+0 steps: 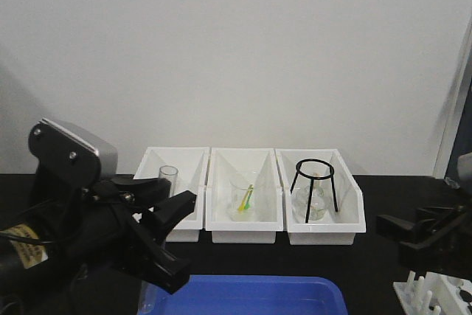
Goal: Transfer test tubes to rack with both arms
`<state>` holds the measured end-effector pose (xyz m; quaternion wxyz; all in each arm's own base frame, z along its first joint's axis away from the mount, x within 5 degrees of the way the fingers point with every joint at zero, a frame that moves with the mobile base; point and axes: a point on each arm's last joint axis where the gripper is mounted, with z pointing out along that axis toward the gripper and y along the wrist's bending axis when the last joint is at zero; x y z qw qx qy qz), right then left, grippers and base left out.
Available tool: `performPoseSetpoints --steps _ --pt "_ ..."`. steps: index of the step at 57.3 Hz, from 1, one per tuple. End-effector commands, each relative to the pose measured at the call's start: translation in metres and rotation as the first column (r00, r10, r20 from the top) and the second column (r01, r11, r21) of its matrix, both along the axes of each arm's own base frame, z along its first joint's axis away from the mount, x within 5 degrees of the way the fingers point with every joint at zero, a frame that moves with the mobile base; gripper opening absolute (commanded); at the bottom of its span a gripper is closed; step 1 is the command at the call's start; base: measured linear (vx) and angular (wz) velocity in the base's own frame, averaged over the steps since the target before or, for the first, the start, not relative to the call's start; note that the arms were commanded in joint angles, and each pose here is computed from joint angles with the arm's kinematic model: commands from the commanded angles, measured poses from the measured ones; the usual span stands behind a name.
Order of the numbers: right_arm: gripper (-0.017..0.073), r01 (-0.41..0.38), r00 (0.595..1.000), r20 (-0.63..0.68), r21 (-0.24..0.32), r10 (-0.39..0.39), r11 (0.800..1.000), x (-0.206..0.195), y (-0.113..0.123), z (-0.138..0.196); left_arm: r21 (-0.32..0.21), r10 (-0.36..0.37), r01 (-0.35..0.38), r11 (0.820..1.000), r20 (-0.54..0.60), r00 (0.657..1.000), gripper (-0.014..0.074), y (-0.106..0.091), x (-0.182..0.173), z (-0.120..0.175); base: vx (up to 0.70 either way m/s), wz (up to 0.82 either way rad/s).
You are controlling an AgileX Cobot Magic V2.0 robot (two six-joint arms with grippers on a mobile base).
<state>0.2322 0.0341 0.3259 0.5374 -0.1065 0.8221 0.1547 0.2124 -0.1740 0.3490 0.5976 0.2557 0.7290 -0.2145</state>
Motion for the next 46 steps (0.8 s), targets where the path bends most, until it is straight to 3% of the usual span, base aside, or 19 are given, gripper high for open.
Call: performPoseSetpoints --steps 1,6,13,22,28,36,46 --pt "0.0435 -0.101 0.989 0.116 0.032 0.097 0.994 0.004 0.008 0.017 -0.124 0.009 0.006 0.992 0.114 0.993 -0.002 -0.005 -0.001 0.033 0.0 0.0" --pt "0.0429 -0.207 0.966 0.167 0.048 0.197 0.977 0.007 0.017 0.017 -0.157 0.002 0.016 0.987 0.112 0.994 -0.002 -0.009 0.0 0.044 0.0 0.0" --pt "0.0428 -0.349 0.921 0.209 0.065 0.329 0.935 0.009 0.027 0.015 -0.216 0.007 0.014 0.976 0.095 0.995 -0.002 -0.01 0.001 0.053 0.0 0.0" --pt "0.0428 -0.51 0.845 0.239 0.097 0.477 0.855 0.008 0.039 0.01 -0.21 -0.013 0.024 0.977 0.054 0.998 -0.0021 -0.017 0.002 0.048 0.0 0.0" --pt "0.0428 -0.555 0.815 0.271 0.104 0.513 0.826 0.009 0.042 0.009 -0.199 -0.05 0.058 0.978 0.045 0.998 -0.0022 -0.029 -0.001 0.042 0.0 0.0" --pt "0.0428 -0.621 0.752 0.306 0.034 0.584 0.783 0.005 0.059 0.007 -0.207 -0.097 0.107 0.972 0.055 0.994 -0.0022 -0.048 -0.006 0.036 0.0 0.0" --pt "0.0428 -0.671 0.712 0.304 0.028 0.633 0.741 -0.002 0.078 0.007 -0.2 -0.131 0.137 0.97 0.046 0.99 -0.0022 -0.06 -0.01 0.029 0.0 0.0"
